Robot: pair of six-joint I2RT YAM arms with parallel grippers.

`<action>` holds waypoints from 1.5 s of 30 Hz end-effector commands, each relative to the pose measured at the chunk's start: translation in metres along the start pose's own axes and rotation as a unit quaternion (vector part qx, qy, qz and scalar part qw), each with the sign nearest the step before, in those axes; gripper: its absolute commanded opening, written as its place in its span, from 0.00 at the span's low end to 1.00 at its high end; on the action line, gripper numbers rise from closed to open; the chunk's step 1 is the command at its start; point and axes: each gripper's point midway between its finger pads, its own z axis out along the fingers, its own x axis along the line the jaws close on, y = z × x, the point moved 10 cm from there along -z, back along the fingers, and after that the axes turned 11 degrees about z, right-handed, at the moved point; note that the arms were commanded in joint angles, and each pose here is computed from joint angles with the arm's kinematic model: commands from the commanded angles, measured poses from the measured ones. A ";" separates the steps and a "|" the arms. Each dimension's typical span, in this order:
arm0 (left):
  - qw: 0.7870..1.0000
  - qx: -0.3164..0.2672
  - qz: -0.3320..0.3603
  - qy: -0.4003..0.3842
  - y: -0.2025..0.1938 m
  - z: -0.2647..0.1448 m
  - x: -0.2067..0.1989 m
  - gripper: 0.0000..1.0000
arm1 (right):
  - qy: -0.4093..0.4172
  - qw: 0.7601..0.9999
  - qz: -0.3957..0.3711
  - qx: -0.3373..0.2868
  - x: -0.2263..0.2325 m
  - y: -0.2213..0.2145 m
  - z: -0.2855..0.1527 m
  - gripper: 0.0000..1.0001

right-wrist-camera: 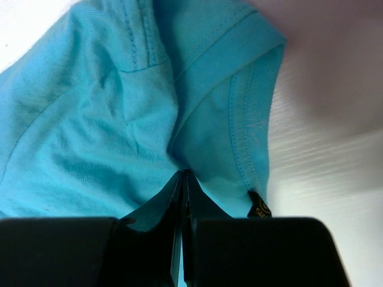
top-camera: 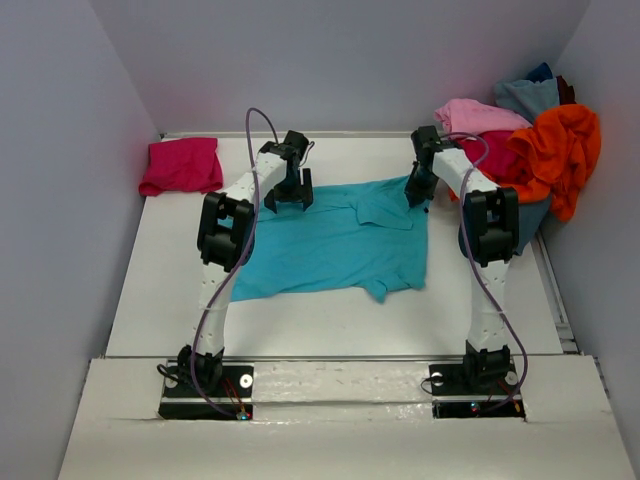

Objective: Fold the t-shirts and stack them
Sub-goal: Fold the tshirt

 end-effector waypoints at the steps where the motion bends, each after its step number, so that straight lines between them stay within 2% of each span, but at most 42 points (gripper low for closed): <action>1: 1.000 0.002 -0.001 0.000 0.000 -0.002 0.004 0.92 | -0.003 0.999 0.008 -0.048 -0.002 0.021 -0.029 0.07; 17: 1.000 0.003 -0.003 0.002 -0.002 -0.001 0.009 0.92 | -0.024 0.998 0.013 -0.052 -0.009 0.029 -0.027 0.07; 19: 1.000 0.003 -0.001 0.002 -0.002 -0.001 0.009 0.92 | -0.025 0.999 0.011 -0.045 -0.009 0.028 -0.027 0.12; 20: 1.000 0.003 -0.001 0.002 -0.003 -0.002 0.009 0.92 | -0.021 0.999 0.011 -0.043 -0.008 0.028 -0.027 0.18; 21: 1.000 0.002 -0.002 0.002 -0.003 -0.002 0.009 0.92 | -0.014 0.999 0.008 -0.037 -0.007 0.027 -0.027 0.31; 23: 1.000 -0.002 -0.002 0.001 -0.002 -0.004 0.010 0.92 | 0.002 0.999 0.009 -0.044 -0.006 0.028 -0.038 0.48; 24: 1.000 -0.003 -0.002 0.001 -0.003 -0.004 0.010 0.92 | 0.012 0.999 0.004 -0.045 -0.006 0.028 -0.039 0.63; 26: 1.000 -0.009 -0.004 0.000 -0.002 -0.007 0.010 0.92 | 0.023 0.998 0.001 -0.054 -0.006 0.029 -0.048 0.73; 30: 0.999 -0.036 -0.016 0.013 0.005 -0.022 0.013 0.92 | 0.040 0.998 -0.003 -0.051 -0.002 0.032 -0.058 0.74; 37: 0.994 -0.079 -0.041 0.056 0.012 -0.045 0.021 0.93 | 0.061 0.998 -0.010 -0.029 0.011 0.029 -0.044 0.72; 45: 0.983 -0.082 -0.129 0.100 0.014 -0.054 0.070 0.93 | 0.107 0.994 -0.028 0.004 0.045 0.029 -0.031 0.71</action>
